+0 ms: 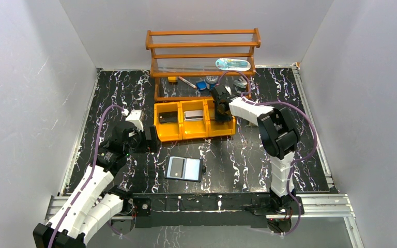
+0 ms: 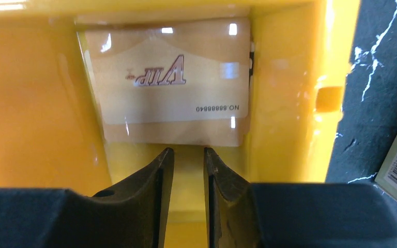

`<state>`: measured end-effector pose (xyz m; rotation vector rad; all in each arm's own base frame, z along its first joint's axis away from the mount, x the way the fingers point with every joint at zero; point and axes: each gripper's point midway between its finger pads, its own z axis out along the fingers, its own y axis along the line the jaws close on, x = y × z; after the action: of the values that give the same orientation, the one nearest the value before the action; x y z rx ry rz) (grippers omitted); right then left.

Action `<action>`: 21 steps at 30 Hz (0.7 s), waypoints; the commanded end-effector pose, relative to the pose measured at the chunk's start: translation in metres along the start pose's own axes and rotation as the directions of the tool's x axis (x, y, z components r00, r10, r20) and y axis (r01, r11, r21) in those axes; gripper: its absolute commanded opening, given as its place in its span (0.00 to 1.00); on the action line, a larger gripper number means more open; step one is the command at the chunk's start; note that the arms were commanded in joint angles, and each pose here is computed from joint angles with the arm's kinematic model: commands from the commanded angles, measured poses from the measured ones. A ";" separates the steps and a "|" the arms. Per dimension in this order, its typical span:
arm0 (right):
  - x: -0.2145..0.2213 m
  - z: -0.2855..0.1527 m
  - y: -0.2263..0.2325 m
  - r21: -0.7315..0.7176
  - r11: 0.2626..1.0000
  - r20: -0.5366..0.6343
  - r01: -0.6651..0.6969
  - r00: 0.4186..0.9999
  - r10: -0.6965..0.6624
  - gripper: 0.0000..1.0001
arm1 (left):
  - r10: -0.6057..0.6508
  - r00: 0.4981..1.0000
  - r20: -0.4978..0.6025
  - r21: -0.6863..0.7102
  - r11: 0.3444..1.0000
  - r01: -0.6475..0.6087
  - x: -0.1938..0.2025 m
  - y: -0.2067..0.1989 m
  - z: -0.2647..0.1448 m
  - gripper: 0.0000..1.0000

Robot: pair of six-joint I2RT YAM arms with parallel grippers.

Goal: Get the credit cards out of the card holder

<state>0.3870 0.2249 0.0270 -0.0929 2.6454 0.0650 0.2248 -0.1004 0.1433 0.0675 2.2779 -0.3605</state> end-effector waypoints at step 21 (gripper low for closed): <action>-0.049 -0.059 0.014 -0.145 0.985 0.257 -0.092 0.958 0.127 0.47 | 0.012 1.000 0.014 0.018 1.000 -0.013 -0.006 -0.003 -0.004 0.98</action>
<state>0.3950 0.2259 0.0383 -0.0016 2.5222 0.1291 0.2248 -0.1005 0.1432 0.0711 2.2781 -0.3603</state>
